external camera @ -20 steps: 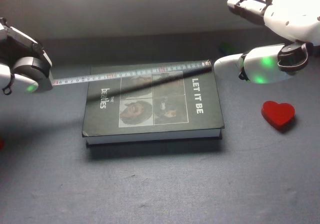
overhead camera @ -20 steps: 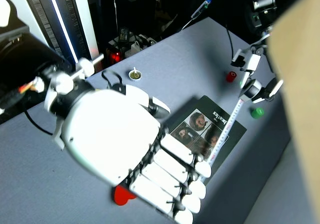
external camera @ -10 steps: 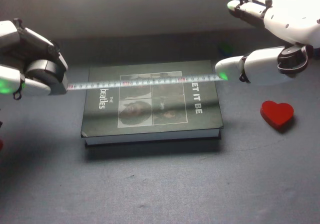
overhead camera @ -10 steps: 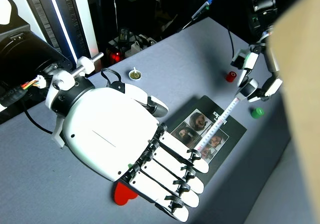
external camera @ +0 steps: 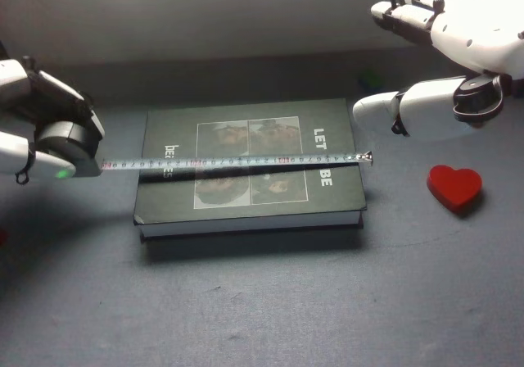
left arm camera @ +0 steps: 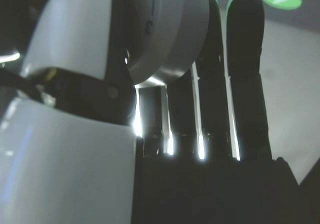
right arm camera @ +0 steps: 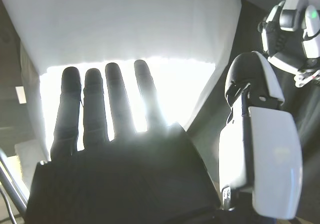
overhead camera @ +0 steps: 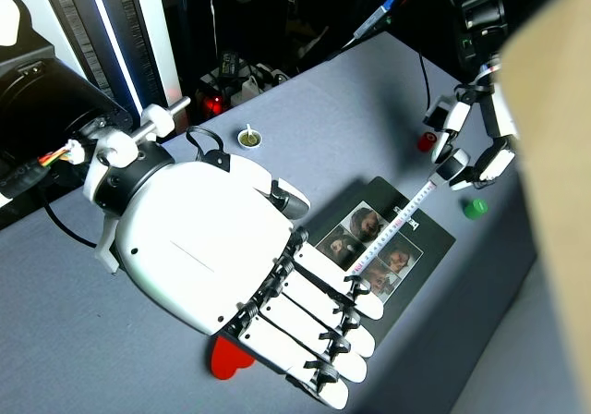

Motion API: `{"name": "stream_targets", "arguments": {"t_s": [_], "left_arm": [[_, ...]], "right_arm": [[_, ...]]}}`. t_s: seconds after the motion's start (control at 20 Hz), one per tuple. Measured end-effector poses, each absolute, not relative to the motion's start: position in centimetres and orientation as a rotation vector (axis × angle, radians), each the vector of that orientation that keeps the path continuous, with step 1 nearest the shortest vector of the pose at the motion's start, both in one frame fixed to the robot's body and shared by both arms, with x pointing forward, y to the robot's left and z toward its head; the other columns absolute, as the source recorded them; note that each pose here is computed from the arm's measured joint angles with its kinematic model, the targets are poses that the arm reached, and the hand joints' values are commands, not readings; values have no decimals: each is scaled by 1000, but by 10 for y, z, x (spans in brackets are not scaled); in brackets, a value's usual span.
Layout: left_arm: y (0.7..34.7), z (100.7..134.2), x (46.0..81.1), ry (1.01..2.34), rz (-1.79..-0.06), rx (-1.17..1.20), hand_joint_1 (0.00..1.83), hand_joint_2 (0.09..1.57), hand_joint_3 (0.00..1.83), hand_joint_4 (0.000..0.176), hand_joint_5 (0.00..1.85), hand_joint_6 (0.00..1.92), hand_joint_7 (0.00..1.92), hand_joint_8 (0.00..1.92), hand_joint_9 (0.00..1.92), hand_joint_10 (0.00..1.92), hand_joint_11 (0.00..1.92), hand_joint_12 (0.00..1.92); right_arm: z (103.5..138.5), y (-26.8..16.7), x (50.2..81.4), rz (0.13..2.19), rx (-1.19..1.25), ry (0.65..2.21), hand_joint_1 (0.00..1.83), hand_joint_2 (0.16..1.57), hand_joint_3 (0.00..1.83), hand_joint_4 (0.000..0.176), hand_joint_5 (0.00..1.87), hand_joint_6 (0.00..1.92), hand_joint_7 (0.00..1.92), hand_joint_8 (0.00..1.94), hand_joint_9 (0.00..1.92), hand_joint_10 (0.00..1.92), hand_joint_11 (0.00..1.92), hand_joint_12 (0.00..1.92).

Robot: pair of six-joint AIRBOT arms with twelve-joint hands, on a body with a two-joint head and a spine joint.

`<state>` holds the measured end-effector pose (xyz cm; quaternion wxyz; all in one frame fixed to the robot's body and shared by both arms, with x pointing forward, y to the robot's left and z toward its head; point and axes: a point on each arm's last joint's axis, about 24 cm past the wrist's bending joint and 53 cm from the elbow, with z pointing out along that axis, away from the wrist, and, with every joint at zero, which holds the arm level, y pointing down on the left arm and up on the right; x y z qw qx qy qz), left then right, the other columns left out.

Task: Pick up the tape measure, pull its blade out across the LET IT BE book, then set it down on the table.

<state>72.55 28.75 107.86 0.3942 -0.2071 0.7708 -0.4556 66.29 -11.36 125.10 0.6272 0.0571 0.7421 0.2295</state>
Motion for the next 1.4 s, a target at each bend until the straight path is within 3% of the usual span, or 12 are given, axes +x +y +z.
{"name": "stream_targets", "arguments": {"t_s": [0.2, 0.4, 1.25, 1.4], "left_arm": [[297, 1082, 730, 1936, -1162, -524, 1381, 1102, 0, 0, 918, 824, 1102, 837, 897, 1286, 786, 1280], [301, 1079, 731, 1942, -1160, -506, 1384, 1091, 0, 0, 995, 718, 1092, 846, 912, 1276, 823, 1270], [300, 1078, 730, 1940, -1184, -495, 1383, 1092, 0, 0, 984, 748, 1074, 860, 929, 1257, 820, 1251], [299, 1078, 730, 1938, -1194, -502, 1384, 1089, 0, 0, 990, 729, 1081, 856, 934, 1254, 838, 1237]], "right_arm": [[1251, -114, 663, 525, 131, 1701, 11, 1061, 1, 77, 0, 0, 5, 0, 4, 0, 0, 317], [1251, -113, 663, 527, 130, 1701, 9, 1066, 1, 77, 10, 2, 14, 2, 20, 4, 0, 399], [1249, -113, 662, 523, 120, 1704, 6, 1081, 0, 75, 33, 7, 53, 8, 45, 6, 0, 401], [1247, -111, 661, 530, 117, 1712, 10, 1081, 0, 76, 0, 0, 11, 1, 9, 0, 0, 312]]}}
